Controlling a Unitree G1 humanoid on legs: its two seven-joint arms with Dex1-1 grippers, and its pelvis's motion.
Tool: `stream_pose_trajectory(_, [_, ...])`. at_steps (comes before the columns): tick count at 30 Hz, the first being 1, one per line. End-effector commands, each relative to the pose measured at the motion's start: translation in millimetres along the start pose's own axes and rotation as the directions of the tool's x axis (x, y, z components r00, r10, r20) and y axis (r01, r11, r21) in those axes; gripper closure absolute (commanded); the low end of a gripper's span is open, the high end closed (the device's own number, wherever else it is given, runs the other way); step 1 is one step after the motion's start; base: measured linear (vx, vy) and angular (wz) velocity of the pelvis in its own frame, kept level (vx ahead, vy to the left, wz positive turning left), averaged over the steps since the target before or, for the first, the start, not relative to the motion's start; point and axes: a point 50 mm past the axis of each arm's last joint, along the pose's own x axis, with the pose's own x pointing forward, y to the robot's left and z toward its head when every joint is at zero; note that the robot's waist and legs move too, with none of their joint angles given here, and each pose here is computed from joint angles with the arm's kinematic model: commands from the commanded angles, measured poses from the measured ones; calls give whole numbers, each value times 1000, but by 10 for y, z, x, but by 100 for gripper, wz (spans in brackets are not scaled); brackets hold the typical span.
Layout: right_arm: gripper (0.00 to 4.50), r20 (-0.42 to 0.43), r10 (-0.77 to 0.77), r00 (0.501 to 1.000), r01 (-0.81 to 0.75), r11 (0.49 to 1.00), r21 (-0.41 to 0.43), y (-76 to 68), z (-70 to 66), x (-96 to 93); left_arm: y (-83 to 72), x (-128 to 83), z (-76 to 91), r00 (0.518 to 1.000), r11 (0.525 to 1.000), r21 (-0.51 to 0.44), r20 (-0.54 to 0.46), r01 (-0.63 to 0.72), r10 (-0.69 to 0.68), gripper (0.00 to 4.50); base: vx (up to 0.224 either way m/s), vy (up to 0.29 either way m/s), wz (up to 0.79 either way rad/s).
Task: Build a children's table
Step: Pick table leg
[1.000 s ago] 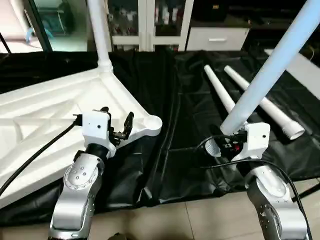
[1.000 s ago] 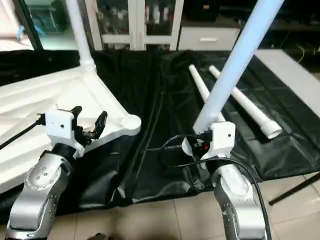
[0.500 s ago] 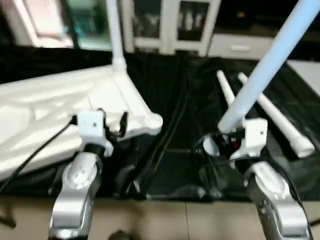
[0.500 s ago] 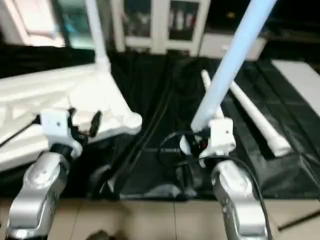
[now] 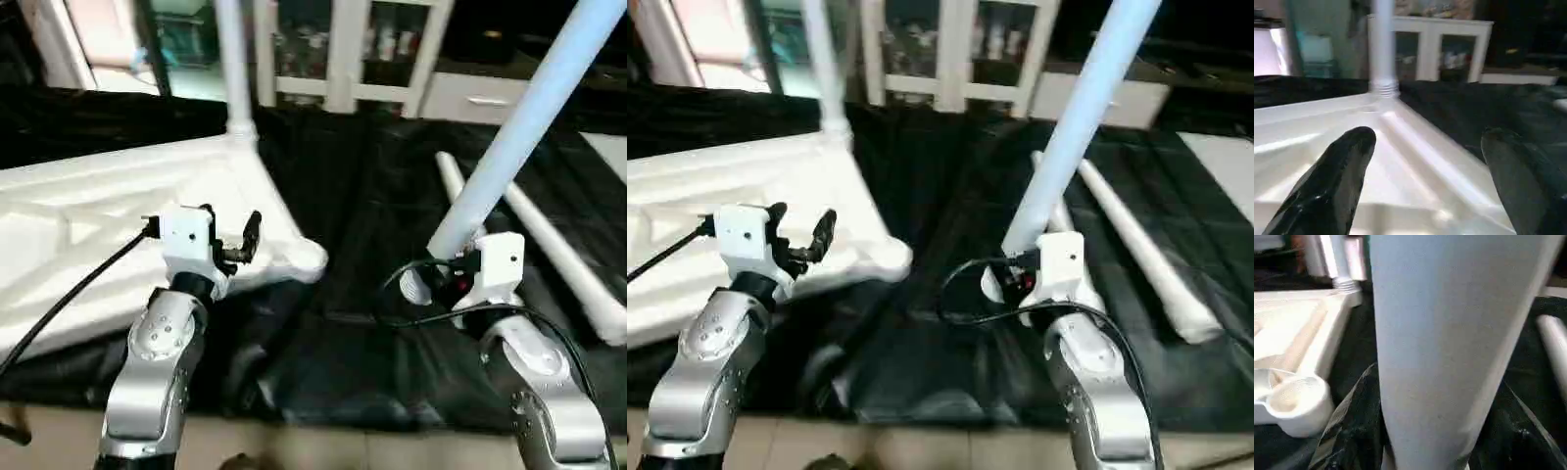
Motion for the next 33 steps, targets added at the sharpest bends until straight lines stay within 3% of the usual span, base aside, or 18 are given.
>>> stream_pose_trajectory(1, [264, 7, -4, 1000, 4, 1000, -29, -56, 48, -36, -78, 14, 34, 1000, 999, -18, 16, 27, -26, 53, 211, 44, 22])
stream_pose_trajectory(9, [264, -1, -3, 1000, 3, 1000, -19, -62, 21, -21, -44, -6, 16, 999, 999, 13, 8, 35, -35, 53, 90, -38, 25])
stream_pose_trajectory(14, [264, 0, 48, 999, -48, 999, -18, 6, 4, -34, -27, -48, -11, 995, 995, 16, 3, 96, -96, 53, 2, -28, 4])
stream_pose_trajectory(17, [264, 5, 47, 999, -47, 999, -10, 12, 1, -37, -70, -68, -34, 981, 981, 23, -16, 195, -194, 53, -45, 12, 7])
stream_pose_trajectory(18, [264, 12, 48, 999, -48, 999, 0, 12, 6, -42, -93, -80, -57, 959, 958, 47, -46, 282, -280, 53, -92, 5, 11])
stream_pose_trajectory(21, [264, 18, 48, 999, -49, 999, 7, 0, 12, -44, -87, -76, -81, 925, 925, 63, -83, 376, -370, 53, -45, -3, 6])
stream_pose_trajectory(25, [264, 40, 89, 995, -90, 996, 23, -25, 57, -40, -46, -55, -120, 794, 802, 35, -180, 596, -581, 23, 0, 0, 0])
stream_pose_trajectory(27, [264, 46, 102, 994, -104, 994, 26, -28, 72, -37, -37, -59, -137, 756, 767, 41, -210, 640, -620, 18, 0, 0, 0])
stream_pose_trajectory(31, [264, 68, 188, 980, -189, 982, 11, -85, 177, -20, 163, -19, -242, 580, 606, 87, -425, 790, -695, 7, 0, 0, 0])
stream_pose_trajectory(33, [264, 62, 213, 975, -214, 977, 0, -108, 194, -22, 232, 9, -250, 541, 575, 84, -471, 814, -697, 7, 0, 0, 0])
